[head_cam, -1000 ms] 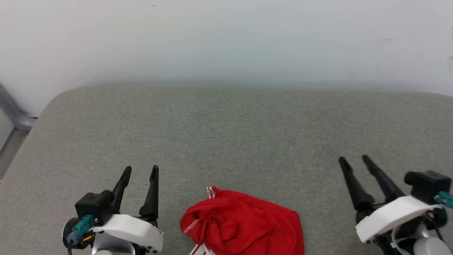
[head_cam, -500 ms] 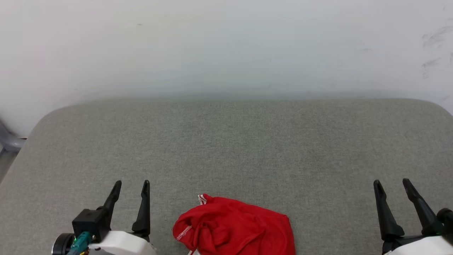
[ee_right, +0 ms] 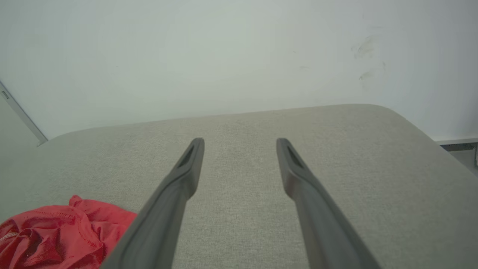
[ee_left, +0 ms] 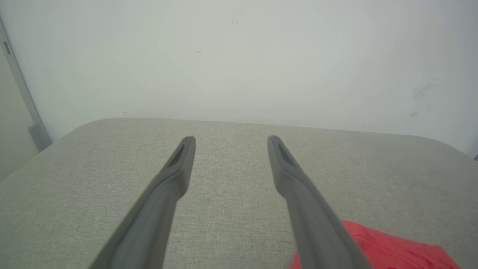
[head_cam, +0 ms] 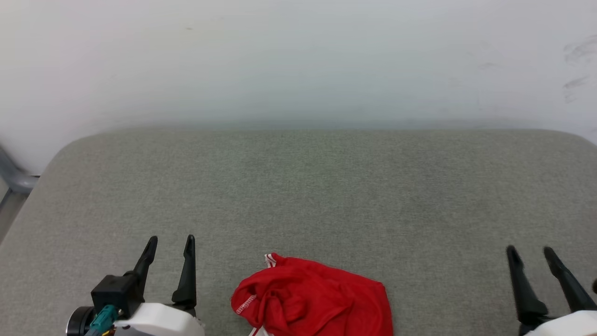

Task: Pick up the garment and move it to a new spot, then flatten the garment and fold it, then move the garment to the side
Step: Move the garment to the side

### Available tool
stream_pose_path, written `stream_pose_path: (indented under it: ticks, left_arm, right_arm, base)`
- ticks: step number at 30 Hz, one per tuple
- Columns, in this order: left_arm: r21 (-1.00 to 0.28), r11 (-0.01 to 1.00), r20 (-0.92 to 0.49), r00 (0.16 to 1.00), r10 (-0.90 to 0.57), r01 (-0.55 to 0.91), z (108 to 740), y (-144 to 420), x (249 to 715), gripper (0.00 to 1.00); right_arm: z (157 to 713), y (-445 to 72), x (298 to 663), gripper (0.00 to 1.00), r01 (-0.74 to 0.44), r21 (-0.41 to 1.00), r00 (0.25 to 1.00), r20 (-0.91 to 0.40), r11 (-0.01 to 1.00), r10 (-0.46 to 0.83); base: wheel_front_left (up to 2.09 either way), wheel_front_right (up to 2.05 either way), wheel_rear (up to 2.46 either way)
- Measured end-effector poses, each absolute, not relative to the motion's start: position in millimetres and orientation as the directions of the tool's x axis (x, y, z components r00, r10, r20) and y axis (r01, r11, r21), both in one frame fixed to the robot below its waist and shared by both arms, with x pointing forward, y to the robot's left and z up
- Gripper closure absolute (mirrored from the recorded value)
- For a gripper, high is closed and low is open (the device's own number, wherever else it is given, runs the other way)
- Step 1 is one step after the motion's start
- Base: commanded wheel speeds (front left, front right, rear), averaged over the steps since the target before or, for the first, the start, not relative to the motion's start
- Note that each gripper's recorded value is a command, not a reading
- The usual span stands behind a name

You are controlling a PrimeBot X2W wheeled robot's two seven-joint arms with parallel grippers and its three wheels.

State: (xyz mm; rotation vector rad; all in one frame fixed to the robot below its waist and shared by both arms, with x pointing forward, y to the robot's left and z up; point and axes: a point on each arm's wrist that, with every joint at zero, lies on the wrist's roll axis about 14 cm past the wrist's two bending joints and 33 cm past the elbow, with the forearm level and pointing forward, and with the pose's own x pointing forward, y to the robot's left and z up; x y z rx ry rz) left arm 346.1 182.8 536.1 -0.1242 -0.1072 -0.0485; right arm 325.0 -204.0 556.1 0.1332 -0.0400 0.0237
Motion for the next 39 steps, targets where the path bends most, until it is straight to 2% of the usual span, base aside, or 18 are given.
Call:
stream_pose_path:
  ticks: [2,6,9,12,16,19,24,28,29,30,31,35,39]
  left_arm:
    - [-0.124,0.991,0.12,0.992,-0.035,0.05,539.3,184.6,347.1,0.0]
    - [-0.14,0.989,0.146,0.989,-0.019,0.039,547.5,187.6,349.5,0.0]
    - [-0.151,0.988,0.146,0.989,0.0,0.022,547.3,192.0,349.6,0.0]
    - [-0.159,0.987,0.147,0.989,0.016,0.008,547.3,195.4,350.9,0.0]
    - [-0.171,0.985,0.15,0.988,0.027,-0.001,547.6,197.1,358.5,0.0]
    - [-0.181,0.983,0.137,0.99,0.038,-0.012,542.4,198.7,362.7,0.0]
    - [-0.188,0.981,0.108,0.992,0.065,-0.043,531.4,206.3,367.3,0.0]
    - [-0.185,0.981,0.082,0.993,0.08,-0.064,521.4,210.8,370.3,0.0]
    - [-0.181,0.981,0.079,0.994,0.079,-0.064,520.0,211.2,371.0,0.0]
    - [-0.179,0.981,0.077,0.994,0.082,-0.067,519.1,212.0,371.0,0.0]
    - [-0.178,0.982,0.076,0.994,0.083,-0.068,518.5,212.8,371.0,0.0]
    - [-0.181,0.981,0.082,0.993,0.085,-0.069,519.2,212.5,371.8,0.0]
    - [-0.177,0.983,0.091,0.993,0.071,-0.054,521.1,209.5,371.5,0.0]
  right_arm:
    - [542.1,-212.5,326.0,0.0,0.001,0.183,0.999,-0.032,0.983,0.005]
    - [489.2,-218.2,319.2,0.0,0.05,0.29,0.959,-0.283,0.956,0.035]
    - [456.5,-200.7,313.4,0.0,0.033,0.361,0.881,-0.451,0.932,0.144]
    - [431.3,-172.1,305.4,0.0,-0.017,0.41,0.769,-0.577,0.912,0.274]
    - [415.1,-131.8,307.2,0.0,-0.091,0.477,0.65,-0.637,0.874,0.415]
    - [408.0,-104.1,315.8,0.0,-0.147,0.515,0.588,-0.641,0.845,0.493]
    - [386.4,-74.5,323.4,0.0,-0.182,0.555,0.492,-0.663,0.811,0.564]
    - [357.7,-68.9,316.7,0.0,-0.174,0.546,0.396,-0.724,0.82,0.566]
    - [354.8,-66.8,316.4,0.38,-0.175,0.547,0.386,-0.727,0.819,0.568]
    - [353.7,-64.6,316.9,0.73,-0.178,0.549,0.382,-0.726,0.817,0.572]
    - [352.8,-63.8,317.3,1.0,-0.177,0.551,0.383,-0.725,0.815,0.573]
    - [357.8,-59.1,322.2,1.0,-0.2,0.553,0.404,-0.705,0.809,0.582]
    - [384.6,-62.0,342.1,1.0,-0.29,0.5,0.492,-0.653,0.816,0.576]
  base:
    - [0.0,0.0,0.0]
    - [0.0,0.0,0.0]
    - [0.0,0.0,0.0]
    - [0.0,0.0,0.0]
    - [0.0,0.0,0.0]
    - [0.0,0.0,0.0]
    - [0.0,0.0,0.0]
    - [0.0,0.0,0.0]
    - [0.0,0.0,0.0]
    - [0.0,0.0,0.0]
    - [0.0,0.0,0.0]
    - [0.0,0.0,0.0]
    - [0.0,0.0,0.0]
